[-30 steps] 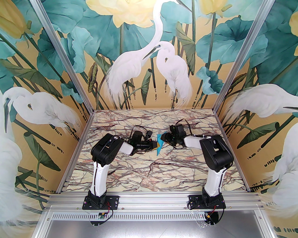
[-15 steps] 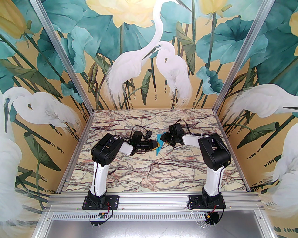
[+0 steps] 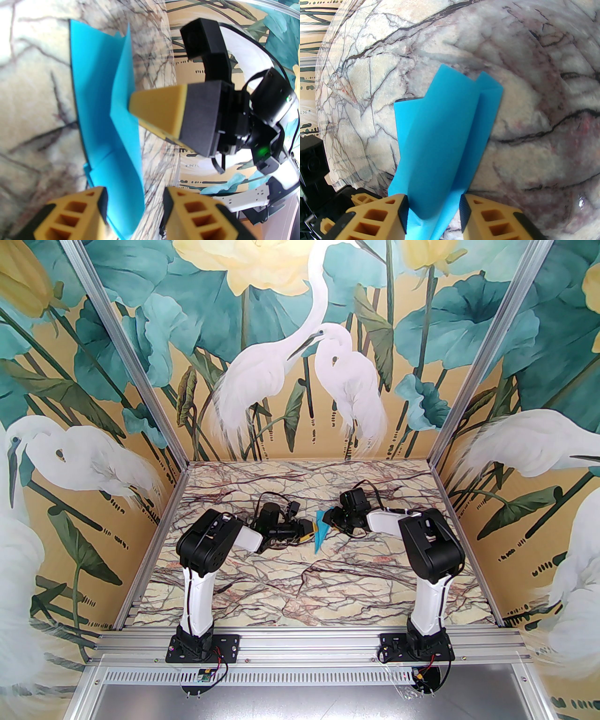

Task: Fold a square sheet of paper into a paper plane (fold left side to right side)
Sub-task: Fold the wing for the fifth time at the center of the table.

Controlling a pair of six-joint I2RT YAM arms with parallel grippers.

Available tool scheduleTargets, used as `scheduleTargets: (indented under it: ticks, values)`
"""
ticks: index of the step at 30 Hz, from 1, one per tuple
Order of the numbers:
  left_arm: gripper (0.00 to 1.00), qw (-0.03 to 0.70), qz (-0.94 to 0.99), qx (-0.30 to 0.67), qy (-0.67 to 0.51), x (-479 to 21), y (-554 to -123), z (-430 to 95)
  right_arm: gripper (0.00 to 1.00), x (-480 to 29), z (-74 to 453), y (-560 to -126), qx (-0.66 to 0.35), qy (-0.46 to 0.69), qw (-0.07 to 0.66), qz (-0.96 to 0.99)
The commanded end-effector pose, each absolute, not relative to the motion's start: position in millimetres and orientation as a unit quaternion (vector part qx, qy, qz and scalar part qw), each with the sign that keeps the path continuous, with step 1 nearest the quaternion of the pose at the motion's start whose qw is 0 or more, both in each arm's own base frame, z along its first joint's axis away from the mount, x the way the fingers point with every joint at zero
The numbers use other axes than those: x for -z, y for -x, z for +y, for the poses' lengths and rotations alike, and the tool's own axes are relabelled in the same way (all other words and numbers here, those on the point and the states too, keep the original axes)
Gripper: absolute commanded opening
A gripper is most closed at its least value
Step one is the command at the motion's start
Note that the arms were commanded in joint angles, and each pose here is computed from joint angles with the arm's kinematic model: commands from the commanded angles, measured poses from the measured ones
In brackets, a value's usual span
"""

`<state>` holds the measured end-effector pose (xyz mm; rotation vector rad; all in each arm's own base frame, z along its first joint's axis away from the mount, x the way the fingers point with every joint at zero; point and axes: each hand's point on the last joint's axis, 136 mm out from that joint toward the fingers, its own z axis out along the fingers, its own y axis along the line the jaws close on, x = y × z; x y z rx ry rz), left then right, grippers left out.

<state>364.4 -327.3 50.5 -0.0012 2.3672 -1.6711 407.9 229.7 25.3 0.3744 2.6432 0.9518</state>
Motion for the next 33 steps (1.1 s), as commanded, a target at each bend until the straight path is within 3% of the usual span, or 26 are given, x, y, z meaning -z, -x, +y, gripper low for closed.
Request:
scheduleTargets:
  ticks: [1,13,25,33]
  values:
    - [0.47,0.127,0.817,0.563,0.008,-47.1,-376.5,-326.3,0.44,11.3,224.5,-390.6,-0.294,-0.142,0.111,0.939]
    - [0.43,0.118,0.821,0.559,0.001,-38.4,-395.2,-337.6,0.44,12.6,225.5,-392.7,-0.29,-0.137,0.106,0.941]
    - [0.29,0.11,0.832,0.543,-0.001,-24.0,-400.5,-338.7,0.44,14.5,227.5,-393.7,-0.291,-0.132,0.1,0.942]
    - [0.05,0.115,0.835,0.538,0.0,-22.9,-403.1,-338.5,0.44,15.2,229.0,-394.2,-0.291,-0.127,0.097,0.943]
